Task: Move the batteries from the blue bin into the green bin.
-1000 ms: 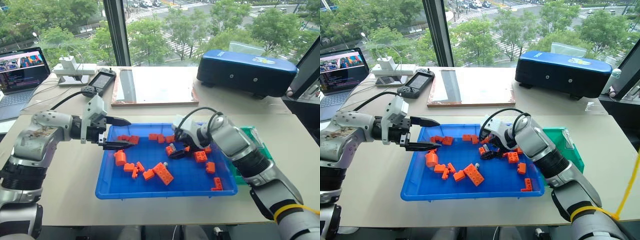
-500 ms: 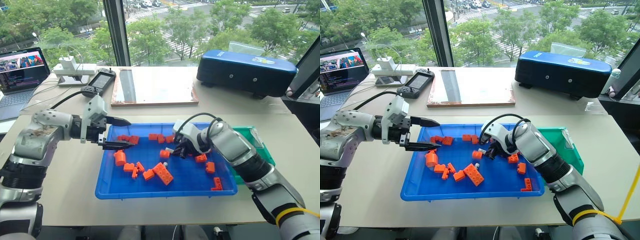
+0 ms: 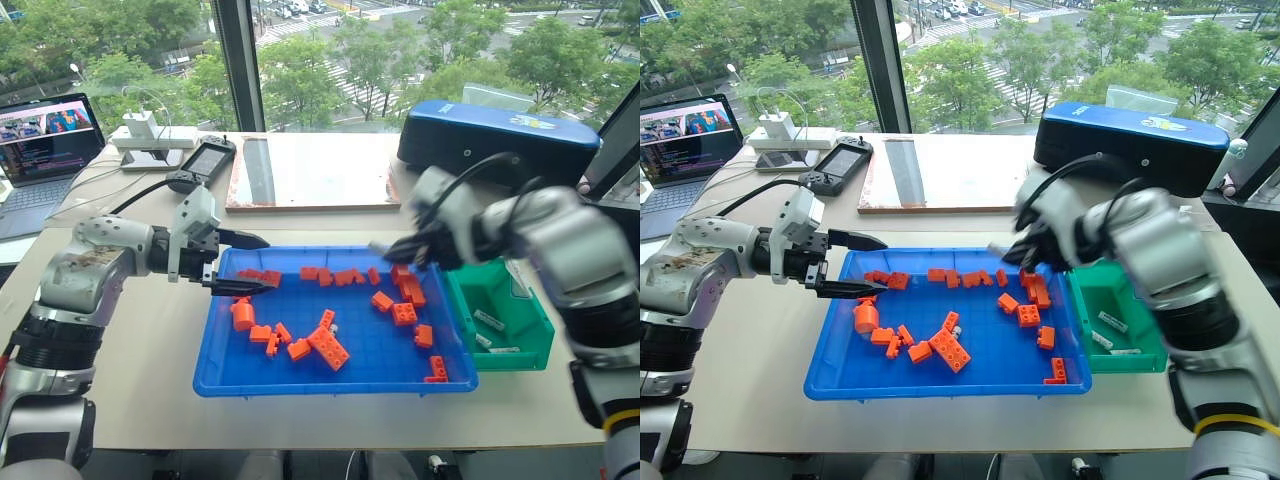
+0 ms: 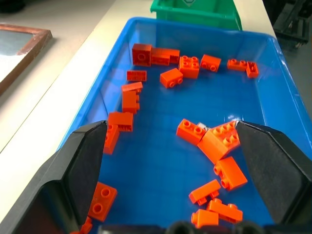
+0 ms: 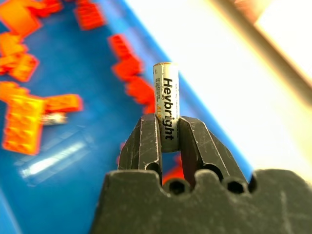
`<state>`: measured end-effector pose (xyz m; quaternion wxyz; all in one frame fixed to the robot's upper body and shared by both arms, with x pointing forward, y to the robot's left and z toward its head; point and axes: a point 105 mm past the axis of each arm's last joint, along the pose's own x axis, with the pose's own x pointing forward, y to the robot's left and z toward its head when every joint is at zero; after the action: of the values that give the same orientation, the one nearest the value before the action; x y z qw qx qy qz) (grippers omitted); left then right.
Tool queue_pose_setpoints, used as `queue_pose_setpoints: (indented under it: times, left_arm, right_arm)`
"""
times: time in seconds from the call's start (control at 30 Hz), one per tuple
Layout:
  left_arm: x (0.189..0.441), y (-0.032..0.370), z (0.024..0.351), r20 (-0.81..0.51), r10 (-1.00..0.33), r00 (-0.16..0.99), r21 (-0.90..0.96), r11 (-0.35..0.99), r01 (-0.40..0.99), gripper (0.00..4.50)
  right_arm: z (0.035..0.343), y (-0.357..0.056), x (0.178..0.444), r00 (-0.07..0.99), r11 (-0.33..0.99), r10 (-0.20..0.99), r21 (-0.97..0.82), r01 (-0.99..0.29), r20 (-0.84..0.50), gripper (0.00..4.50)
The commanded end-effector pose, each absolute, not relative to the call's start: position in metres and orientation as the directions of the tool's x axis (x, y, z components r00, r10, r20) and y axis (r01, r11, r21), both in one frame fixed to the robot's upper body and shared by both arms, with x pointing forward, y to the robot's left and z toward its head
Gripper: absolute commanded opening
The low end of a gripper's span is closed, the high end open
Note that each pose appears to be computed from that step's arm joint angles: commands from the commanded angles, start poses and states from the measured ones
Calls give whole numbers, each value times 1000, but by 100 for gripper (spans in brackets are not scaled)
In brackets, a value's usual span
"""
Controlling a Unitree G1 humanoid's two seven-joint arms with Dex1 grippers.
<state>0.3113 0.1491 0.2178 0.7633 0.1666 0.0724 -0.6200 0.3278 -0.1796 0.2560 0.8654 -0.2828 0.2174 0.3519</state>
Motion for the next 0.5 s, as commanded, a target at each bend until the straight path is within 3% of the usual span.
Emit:
queue_pose_setpoints:
  times: [0.03,0.13,0.33,0.37,0.5]
  left_arm:
    - [310,147,231,-303,-931,205,211,144,967,450]
    - [312,146,229,-310,-930,200,209,139,968,450]
    - [314,144,227,-322,-928,187,207,123,971,450]
    - [315,144,227,-321,-929,186,207,122,971,450]
    - [315,144,227,-323,-928,184,209,120,971,450]
  right_arm:
    - [256,-234,324,732,668,321,-404,-625,-601,23]
    - [243,-258,315,716,702,260,-382,-600,-648,23]
    - [210,-266,305,678,764,241,-295,-573,-694,23]
    - [204,-264,304,668,763,243,-287,-579,-703,123]
    - [194,-257,302,655,755,259,-274,-595,-710,234]
